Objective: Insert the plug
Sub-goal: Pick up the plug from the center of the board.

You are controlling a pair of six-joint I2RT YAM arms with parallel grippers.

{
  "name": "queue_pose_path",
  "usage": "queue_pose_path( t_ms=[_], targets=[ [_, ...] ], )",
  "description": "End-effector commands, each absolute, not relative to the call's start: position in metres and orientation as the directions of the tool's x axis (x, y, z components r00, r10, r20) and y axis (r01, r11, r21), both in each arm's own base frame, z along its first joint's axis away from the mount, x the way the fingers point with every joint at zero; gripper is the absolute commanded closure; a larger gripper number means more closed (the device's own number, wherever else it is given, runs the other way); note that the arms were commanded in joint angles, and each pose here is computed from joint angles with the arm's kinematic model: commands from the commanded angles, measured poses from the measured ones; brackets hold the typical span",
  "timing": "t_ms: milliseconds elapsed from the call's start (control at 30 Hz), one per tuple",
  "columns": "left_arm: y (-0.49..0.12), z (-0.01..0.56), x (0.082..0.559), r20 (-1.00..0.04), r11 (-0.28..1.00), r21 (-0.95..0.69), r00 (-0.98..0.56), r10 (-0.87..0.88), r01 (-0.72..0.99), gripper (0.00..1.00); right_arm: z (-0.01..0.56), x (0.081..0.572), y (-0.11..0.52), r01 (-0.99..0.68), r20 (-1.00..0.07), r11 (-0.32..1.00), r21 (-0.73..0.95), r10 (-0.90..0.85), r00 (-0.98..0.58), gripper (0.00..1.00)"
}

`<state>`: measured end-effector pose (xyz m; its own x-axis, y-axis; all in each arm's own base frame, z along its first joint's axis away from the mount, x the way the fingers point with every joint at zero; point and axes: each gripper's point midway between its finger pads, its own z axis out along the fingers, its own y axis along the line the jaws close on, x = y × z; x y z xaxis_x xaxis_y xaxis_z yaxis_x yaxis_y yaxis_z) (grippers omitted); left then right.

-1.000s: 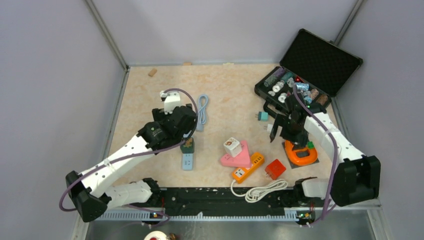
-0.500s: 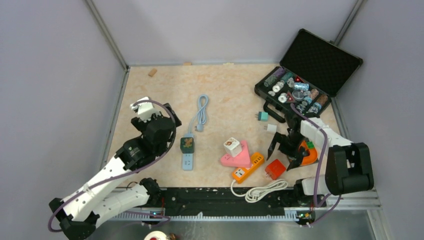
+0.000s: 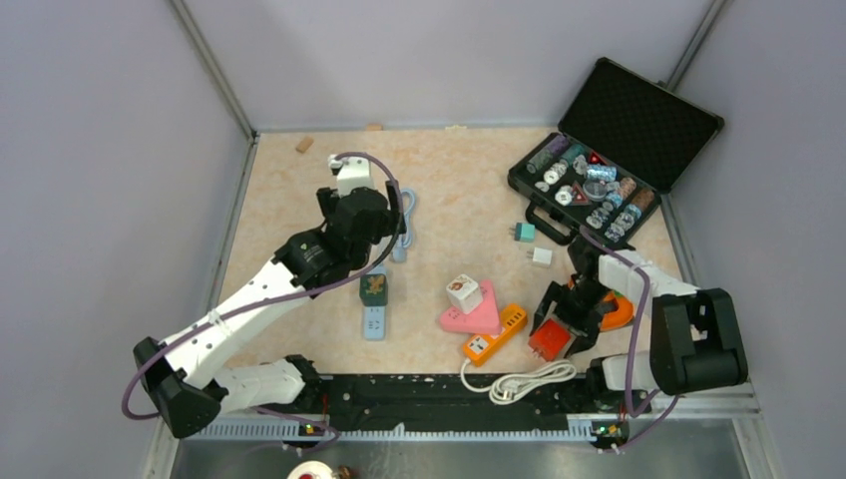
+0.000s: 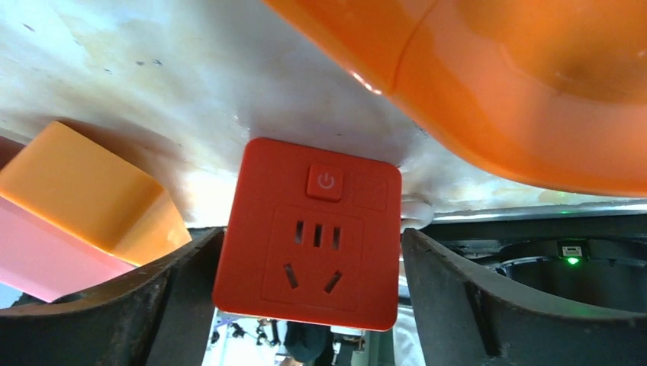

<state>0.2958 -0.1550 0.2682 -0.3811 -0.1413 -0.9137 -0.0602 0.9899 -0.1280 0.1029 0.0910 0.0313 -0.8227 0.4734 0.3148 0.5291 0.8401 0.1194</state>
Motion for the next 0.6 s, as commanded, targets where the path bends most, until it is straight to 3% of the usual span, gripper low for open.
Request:
queue_pose_path(
  t_ms=[0, 333, 467, 567],
  targets=[
    [-0.186, 0.303, 0.304, -0.912, 0.972, -0.223, -0.367, -0.181, 0.074, 0.01, 0.036, 0.125, 0.098, 0.581, 0.261, 0.794, 0.181, 0.53, -0.807, 0.22],
    [-0.228, 0.296, 0.301, -0.843, 0.92, -0.338, -0.499, -0.201, 0.199, 0.01, 0.065, 0.163, 0.082, 0.482, 0.083, 0.856, 0.19, 0.475, -0.876, 0.88],
    [-0.238, 0.284, 0.298, -0.792, 0.889, -0.404, -0.568, -0.224, 0.213, 0.01, 0.098, 0.194, 0.09, 0.318, -0.034, 0.899, 0.301, 0.343, -0.939, 1.0],
    [-0.244, 0.277, 0.295, -0.746, 0.858, -0.462, -0.622, -0.239, 0.224, 0.01, 0.13, 0.215, 0.108, 0.146, -0.142, 0.898, 0.415, 0.223, -0.965, 1.0]
  ],
)
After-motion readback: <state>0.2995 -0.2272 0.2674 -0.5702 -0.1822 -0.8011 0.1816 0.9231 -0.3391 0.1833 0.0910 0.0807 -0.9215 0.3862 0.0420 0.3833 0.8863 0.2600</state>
